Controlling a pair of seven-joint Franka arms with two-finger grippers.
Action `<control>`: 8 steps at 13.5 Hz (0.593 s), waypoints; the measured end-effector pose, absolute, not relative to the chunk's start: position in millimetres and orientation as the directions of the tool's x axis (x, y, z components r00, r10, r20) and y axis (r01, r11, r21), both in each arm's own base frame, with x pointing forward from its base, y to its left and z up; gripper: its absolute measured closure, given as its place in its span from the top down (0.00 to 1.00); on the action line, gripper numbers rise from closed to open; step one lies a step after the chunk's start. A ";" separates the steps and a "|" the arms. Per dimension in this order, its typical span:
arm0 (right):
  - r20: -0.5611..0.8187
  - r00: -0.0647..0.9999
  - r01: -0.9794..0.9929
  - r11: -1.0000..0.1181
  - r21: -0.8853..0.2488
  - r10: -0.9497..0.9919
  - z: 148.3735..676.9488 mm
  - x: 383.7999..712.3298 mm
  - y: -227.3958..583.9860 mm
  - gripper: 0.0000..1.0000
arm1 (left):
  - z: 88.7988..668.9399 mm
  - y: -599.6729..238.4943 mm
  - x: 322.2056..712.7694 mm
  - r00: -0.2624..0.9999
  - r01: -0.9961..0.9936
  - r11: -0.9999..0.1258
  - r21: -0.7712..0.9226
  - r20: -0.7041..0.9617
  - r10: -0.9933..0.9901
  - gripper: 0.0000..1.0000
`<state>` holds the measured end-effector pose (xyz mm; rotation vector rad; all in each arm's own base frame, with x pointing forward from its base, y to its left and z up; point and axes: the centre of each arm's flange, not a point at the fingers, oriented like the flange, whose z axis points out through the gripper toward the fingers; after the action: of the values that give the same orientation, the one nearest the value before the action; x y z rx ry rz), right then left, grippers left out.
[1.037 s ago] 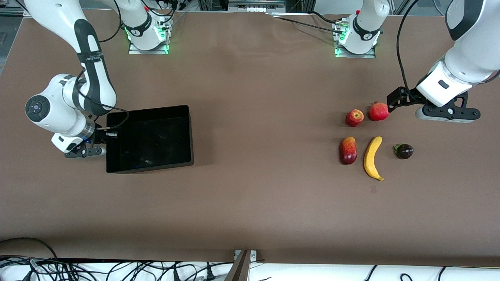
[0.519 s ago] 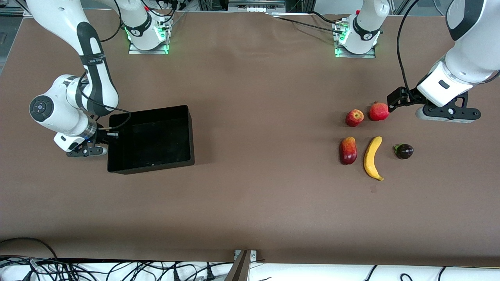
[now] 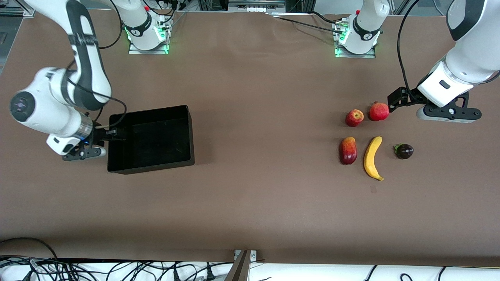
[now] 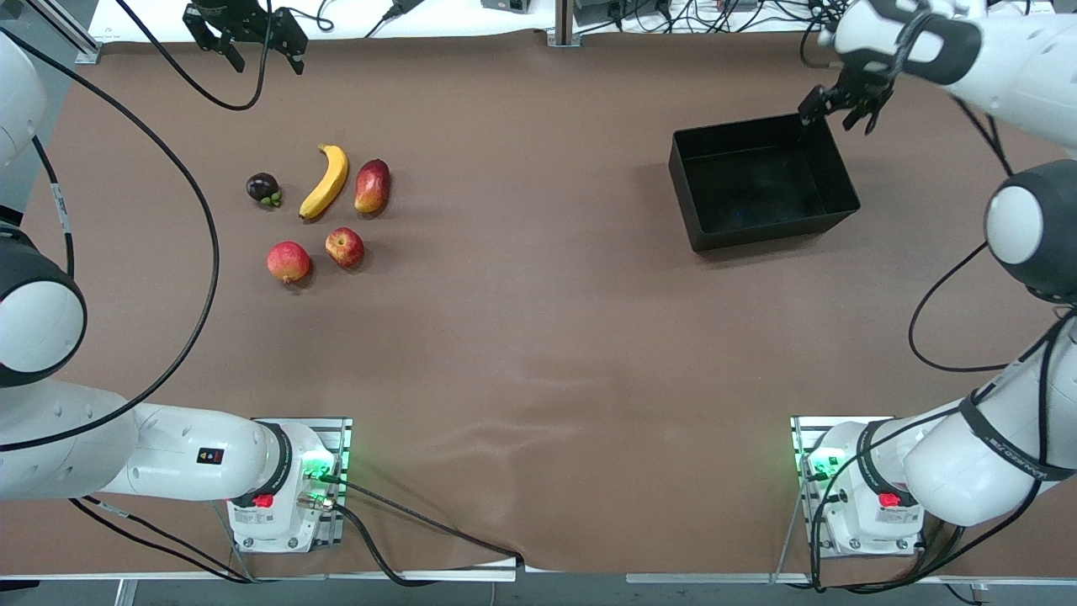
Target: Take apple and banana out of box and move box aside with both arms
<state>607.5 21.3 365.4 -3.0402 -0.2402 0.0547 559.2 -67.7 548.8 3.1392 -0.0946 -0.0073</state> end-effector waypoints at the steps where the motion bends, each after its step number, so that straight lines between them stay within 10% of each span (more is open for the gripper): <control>1: -0.025 0.987 0.157 -0.983 -0.097 0.160 387.4 603.7 20.3 1.00 | 548.8 -67.6 559.2 0.998 -0.060 -0.998 0.001 -0.005 -0.060 1.00; 8: -0.023 0.985 0.171 -0.982 -0.077 0.173 535.6 543.6 43.4 1.00 | 548.8 -67.3 559.2 0.998 -0.060 -0.998 0.001 -0.006 -0.060 1.00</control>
<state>543.6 43.4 535.6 -3.0551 -0.2649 0.0459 559.2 -67.3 548.8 3.1394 -0.0936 -0.0091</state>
